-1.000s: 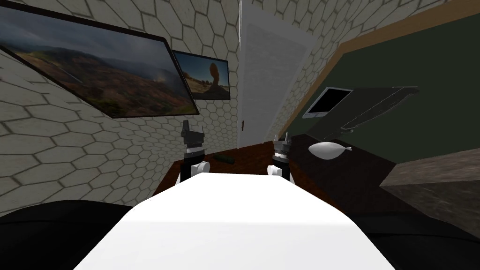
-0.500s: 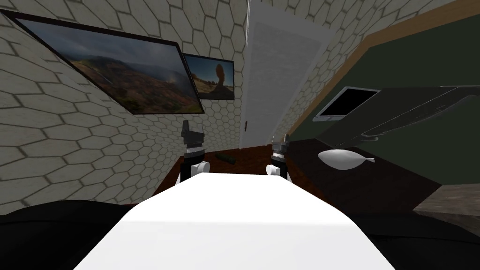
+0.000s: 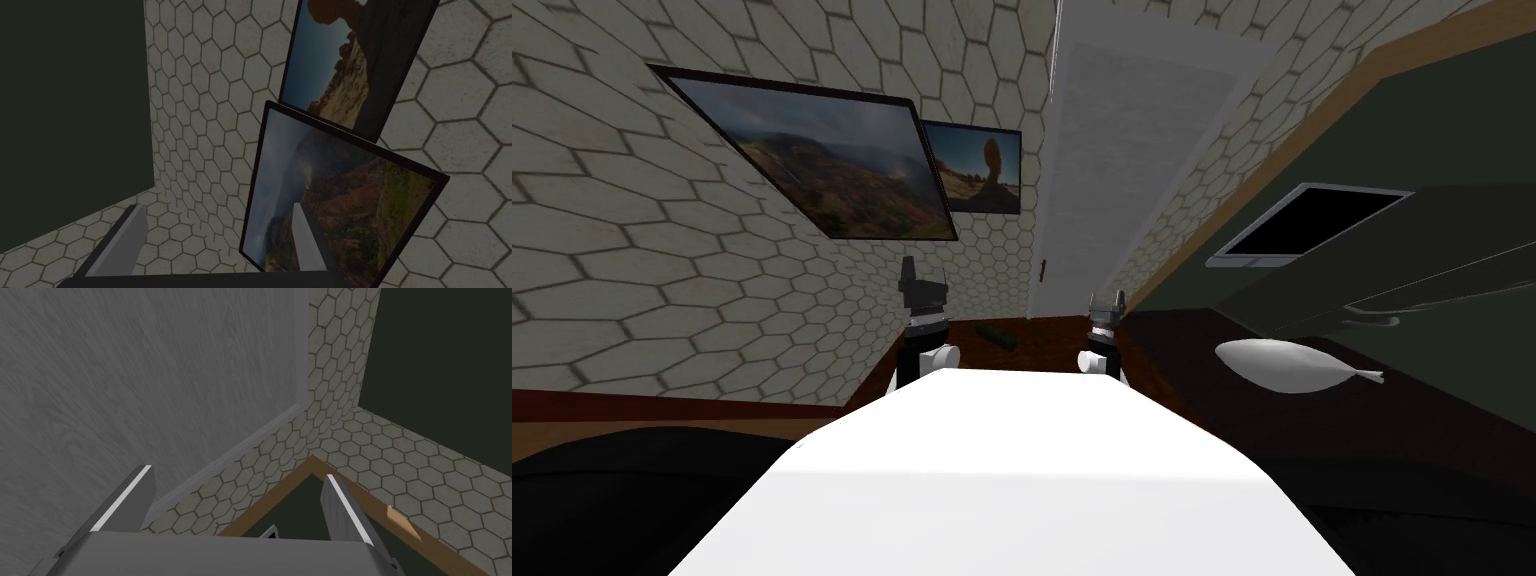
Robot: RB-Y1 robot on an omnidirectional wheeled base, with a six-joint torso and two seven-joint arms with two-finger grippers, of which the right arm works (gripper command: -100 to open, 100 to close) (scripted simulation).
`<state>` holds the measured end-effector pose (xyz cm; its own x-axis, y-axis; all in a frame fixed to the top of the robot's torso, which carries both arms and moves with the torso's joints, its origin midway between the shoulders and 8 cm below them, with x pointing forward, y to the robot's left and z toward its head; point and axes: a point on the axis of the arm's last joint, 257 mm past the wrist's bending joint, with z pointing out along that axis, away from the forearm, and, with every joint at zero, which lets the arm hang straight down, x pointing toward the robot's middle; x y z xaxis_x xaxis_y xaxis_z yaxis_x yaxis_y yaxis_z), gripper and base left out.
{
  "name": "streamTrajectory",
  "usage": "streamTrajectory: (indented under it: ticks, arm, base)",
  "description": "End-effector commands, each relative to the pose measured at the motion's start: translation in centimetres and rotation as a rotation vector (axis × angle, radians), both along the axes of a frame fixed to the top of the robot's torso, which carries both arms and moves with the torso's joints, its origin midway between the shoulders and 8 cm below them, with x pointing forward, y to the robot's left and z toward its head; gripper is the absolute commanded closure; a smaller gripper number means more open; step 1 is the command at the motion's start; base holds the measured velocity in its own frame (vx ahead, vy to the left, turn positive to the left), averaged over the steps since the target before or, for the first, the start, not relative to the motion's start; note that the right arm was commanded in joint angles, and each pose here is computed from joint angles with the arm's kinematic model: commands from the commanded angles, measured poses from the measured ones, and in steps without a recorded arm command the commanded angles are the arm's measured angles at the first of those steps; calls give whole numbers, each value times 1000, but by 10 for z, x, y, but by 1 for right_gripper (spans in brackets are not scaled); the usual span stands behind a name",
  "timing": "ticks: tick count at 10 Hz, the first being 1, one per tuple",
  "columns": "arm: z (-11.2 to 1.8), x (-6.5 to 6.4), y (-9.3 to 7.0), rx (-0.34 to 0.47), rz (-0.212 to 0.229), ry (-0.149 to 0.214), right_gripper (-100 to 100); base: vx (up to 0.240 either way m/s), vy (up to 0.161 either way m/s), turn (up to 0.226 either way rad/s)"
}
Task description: Pull the door open
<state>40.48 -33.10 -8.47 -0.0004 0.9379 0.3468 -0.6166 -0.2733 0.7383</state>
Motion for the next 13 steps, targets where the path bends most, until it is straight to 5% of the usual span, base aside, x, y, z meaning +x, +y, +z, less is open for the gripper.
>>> streamTrajectory:
  ticks: [1, 13]
  arm:
    - [-11, 6, -3, 51, 18, 4, -100]
    - [-86, 30, -36, 366, 80, 29, -100]
  base:
    - [11, -94, 220]
    - [8, -81, 173]
